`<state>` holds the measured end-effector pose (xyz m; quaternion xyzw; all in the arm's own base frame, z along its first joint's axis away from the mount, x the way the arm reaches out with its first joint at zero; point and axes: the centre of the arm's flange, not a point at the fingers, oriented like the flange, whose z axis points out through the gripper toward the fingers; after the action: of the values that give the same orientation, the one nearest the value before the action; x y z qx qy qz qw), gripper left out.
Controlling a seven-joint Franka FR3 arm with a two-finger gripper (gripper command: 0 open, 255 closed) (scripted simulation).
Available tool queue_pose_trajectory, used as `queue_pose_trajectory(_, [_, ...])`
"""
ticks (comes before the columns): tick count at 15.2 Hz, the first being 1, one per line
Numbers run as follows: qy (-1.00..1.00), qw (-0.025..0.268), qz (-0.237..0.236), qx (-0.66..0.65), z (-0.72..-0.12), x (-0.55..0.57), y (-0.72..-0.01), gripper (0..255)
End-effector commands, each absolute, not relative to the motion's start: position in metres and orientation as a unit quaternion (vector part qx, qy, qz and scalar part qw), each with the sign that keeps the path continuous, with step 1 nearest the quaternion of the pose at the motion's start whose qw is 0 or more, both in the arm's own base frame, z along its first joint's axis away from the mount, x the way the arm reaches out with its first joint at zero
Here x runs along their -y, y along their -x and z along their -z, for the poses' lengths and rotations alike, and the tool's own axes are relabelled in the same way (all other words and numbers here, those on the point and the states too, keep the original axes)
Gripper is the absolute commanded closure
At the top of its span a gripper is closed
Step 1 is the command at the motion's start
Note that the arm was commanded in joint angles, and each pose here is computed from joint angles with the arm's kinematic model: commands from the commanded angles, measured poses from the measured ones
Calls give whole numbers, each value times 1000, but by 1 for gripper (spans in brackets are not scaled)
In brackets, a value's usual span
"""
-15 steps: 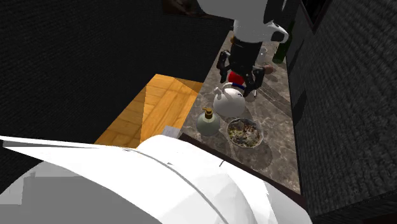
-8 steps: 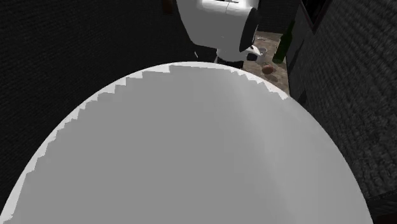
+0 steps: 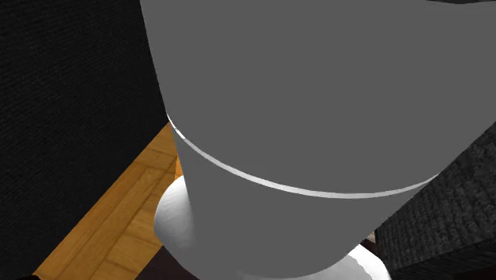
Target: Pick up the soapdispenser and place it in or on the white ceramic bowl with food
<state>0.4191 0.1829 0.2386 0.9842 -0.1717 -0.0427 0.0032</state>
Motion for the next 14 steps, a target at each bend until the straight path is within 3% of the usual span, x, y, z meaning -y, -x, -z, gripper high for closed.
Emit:
queue_pose_trajectory(1, [-983, 5, 43, 177, -214, -197, -426, 0])
queue_pose_trajectory(14, [-983, 7, 43, 181, -156, -206, -428, 0])
